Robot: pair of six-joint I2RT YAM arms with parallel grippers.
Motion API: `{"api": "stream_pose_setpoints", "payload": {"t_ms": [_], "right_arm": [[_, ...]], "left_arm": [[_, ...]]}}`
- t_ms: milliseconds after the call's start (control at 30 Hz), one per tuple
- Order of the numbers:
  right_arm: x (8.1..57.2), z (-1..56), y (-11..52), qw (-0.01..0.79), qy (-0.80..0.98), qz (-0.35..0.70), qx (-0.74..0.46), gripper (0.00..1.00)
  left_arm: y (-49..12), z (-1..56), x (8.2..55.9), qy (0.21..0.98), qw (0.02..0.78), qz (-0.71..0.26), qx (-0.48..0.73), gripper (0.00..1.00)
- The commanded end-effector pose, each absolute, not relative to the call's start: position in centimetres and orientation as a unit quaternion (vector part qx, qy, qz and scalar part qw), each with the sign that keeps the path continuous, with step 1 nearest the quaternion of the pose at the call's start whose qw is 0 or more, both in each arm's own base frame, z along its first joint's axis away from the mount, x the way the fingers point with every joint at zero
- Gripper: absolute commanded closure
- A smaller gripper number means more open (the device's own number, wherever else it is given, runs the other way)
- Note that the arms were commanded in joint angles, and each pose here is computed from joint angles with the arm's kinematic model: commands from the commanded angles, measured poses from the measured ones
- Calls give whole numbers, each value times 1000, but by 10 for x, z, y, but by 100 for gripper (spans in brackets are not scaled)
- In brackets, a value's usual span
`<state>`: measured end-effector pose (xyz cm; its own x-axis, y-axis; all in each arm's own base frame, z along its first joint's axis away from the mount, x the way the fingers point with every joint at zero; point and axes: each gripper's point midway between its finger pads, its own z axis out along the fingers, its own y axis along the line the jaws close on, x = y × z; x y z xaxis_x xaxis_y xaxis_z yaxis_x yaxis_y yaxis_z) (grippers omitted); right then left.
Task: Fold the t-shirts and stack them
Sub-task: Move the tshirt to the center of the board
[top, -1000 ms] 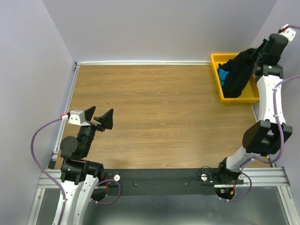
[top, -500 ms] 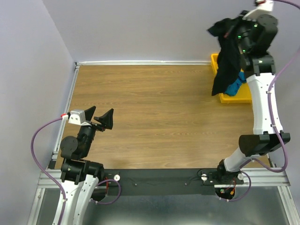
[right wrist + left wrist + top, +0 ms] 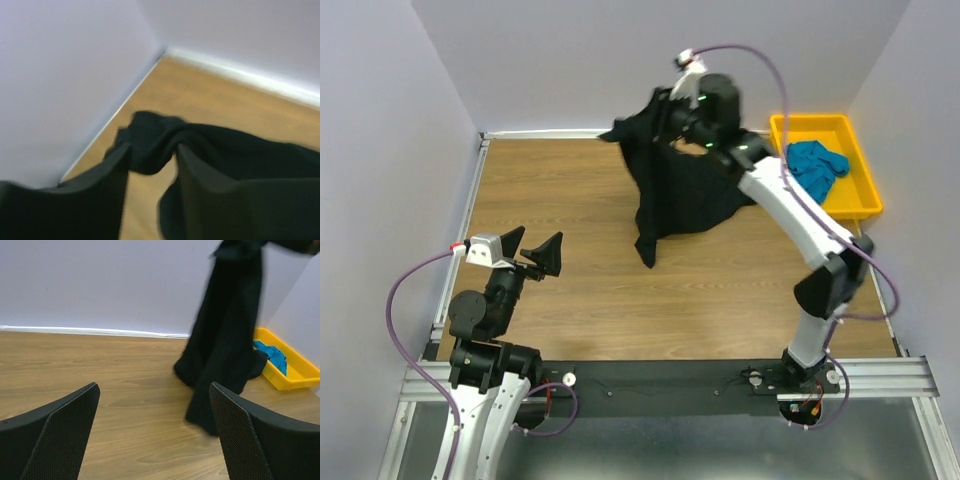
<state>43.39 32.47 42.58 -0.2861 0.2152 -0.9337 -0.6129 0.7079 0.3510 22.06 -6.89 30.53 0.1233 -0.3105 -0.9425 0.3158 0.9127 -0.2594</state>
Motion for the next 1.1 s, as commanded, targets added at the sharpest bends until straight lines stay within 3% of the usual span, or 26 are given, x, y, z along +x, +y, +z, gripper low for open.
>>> {"api": "stream_pose_setpoints", "payload": {"t_ms": [0,100,233,333,733,1067], "right_arm": [[396,326,414,430,770,435,-182,39],[349,279,470,365,781,449,-236,29],[359,254,456,378,807,399,-217,28],[371,210,409,392,847,295,-205,27],[414,125,205,358,922,144,-23,28],[427,91,145,328,937,113,42,28]], "left_arm": [[-72,308,219,623,753,-210,15,2],[-72,306,221,626,751,-210,13,2],[-69,304,225,631,748,-208,2,1],[-71,294,235,647,733,-209,-8,2],[-101,238,273,723,638,-266,-16,1],[-133,192,297,774,537,-334,-40,1]]}}
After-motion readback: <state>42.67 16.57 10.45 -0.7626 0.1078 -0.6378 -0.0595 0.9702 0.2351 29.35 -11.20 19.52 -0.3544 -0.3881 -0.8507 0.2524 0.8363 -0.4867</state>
